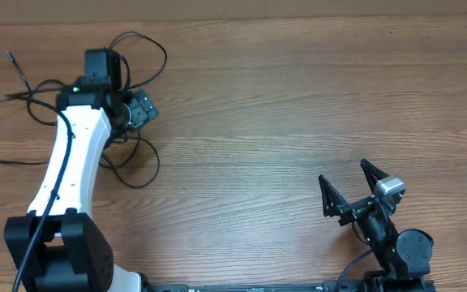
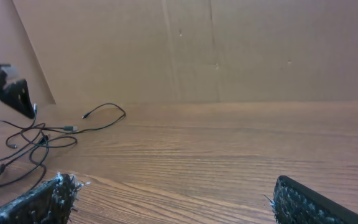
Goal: Untangle cables
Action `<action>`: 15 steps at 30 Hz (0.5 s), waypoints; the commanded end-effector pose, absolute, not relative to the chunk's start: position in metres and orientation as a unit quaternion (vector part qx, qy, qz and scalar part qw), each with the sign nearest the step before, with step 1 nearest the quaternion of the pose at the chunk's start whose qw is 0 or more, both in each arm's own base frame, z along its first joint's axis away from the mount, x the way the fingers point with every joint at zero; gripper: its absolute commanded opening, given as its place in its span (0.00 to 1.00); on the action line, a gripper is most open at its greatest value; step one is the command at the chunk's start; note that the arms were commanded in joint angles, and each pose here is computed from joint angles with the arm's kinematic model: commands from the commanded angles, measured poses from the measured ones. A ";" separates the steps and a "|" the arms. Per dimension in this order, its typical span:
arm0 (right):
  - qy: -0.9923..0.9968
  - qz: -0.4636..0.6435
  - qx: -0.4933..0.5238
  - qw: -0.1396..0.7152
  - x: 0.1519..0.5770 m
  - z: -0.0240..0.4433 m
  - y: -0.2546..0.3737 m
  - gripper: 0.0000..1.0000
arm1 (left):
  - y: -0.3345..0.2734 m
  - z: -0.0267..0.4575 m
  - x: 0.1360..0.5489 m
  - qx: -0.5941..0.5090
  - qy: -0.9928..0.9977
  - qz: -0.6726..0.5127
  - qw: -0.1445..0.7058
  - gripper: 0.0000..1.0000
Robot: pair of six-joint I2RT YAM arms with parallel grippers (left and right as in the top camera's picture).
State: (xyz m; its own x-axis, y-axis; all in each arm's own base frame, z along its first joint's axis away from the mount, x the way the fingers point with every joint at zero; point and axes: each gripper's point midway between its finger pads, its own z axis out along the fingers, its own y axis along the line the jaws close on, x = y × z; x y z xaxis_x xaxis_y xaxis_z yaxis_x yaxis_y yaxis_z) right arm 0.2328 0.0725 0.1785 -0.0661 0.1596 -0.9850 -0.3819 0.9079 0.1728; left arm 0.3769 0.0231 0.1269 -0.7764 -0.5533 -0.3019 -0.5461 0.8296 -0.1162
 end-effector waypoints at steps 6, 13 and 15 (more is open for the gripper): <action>0.702 0.196 -0.078 0.680 0.233 0.176 0.072 1.00 | 0.015 0.097 0.361 -0.296 0.937 -0.028 0.184 0.99; 0.702 0.196 -0.078 0.681 0.233 0.176 0.072 1.00 | 0.014 0.076 0.343 -0.294 0.933 -0.034 0.206 1.00; 0.702 0.196 -0.078 0.680 0.233 0.176 0.072 1.00 | 0.014 0.071 0.338 -0.294 0.931 -0.036 0.213 0.99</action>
State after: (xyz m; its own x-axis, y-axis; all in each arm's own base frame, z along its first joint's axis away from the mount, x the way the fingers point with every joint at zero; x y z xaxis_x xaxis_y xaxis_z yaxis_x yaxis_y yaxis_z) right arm 0.2328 0.0725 0.1784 -0.0665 0.1596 -0.9849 -0.3819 0.9079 0.1729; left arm 0.3474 0.0186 0.0722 -0.7431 -0.5617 -0.3637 -0.5382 0.8247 -0.1739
